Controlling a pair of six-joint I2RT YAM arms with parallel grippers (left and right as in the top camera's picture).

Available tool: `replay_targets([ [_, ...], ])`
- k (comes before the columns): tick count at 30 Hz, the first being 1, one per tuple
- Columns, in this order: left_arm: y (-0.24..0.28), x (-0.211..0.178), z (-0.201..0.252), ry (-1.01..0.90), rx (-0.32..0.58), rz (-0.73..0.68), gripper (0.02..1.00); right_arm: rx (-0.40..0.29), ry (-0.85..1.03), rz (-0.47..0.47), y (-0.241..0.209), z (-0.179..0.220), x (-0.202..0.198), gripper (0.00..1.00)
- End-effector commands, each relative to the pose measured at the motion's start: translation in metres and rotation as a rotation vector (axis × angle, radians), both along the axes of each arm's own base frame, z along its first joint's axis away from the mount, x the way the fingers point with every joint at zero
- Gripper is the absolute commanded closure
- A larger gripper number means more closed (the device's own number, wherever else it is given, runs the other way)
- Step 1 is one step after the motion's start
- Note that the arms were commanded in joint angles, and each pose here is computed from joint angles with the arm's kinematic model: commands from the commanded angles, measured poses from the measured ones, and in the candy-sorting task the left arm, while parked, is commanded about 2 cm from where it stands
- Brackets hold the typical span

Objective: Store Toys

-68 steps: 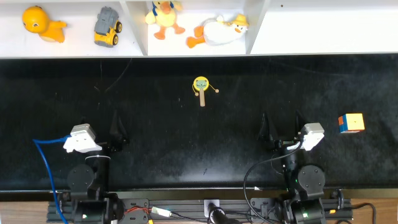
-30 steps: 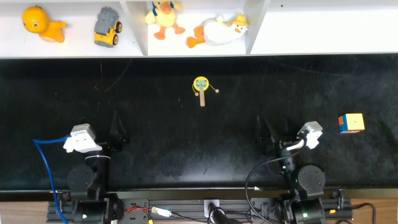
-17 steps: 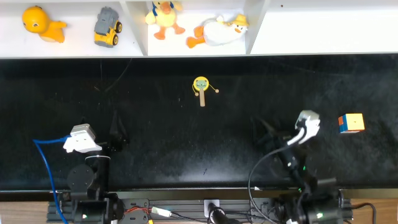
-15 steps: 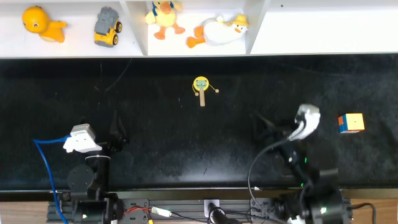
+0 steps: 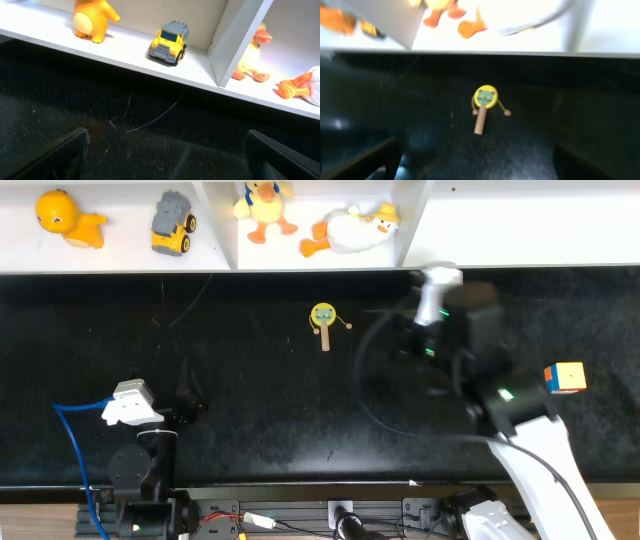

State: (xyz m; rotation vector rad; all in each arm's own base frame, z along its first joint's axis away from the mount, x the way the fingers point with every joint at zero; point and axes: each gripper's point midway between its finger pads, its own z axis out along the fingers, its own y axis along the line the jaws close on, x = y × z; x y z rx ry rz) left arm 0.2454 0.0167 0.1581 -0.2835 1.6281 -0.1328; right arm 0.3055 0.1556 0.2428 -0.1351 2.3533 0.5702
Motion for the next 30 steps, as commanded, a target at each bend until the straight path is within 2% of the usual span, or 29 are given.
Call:
replay_targets([
  [1,0.002,0.0,-0.001,-0.008,-0.017,0.011,0.02,-0.094,0.01,0.055,0.041,-0.007,0.011,0.003],
  [3,0.002,0.0,-0.001,-0.008,-0.017,0.011,0.02,-0.11,0.039,0.064,0.059,-0.017,0.012,0.003],
  [5,0.002,0.0,-0.001,-0.008,-0.017,0.011,0.02,-0.12,0.128,0.044,0.087,-0.045,0.014,0.003],
  [8,0.002,0.0,-0.001,-0.008,-0.017,0.011,0.02,-0.146,0.223,0.017,0.098,-0.079,0.016,0.001],
  [16,0.002,0.0,-0.001,-0.008,-0.017,0.011,0.02,-0.244,0.344,-0.01,0.099,-0.137,0.018,0.001],
  [17,0.002,0.0,-0.001,-0.008,-0.017,0.01,0.02,-0.272,0.352,-0.022,0.096,-0.146,0.02,0.003],
  [26,0.002,0.0,-0.001,-0.008,-0.017,0.011,0.02,-0.343,0.434,-0.025,0.093,-0.189,0.017,0.003],
  [30,0.002,0.0,-0.001,-0.008,-0.017,0.011,0.023,-0.353,0.424,-0.033,0.095,-0.2,0.024,0.023],
])
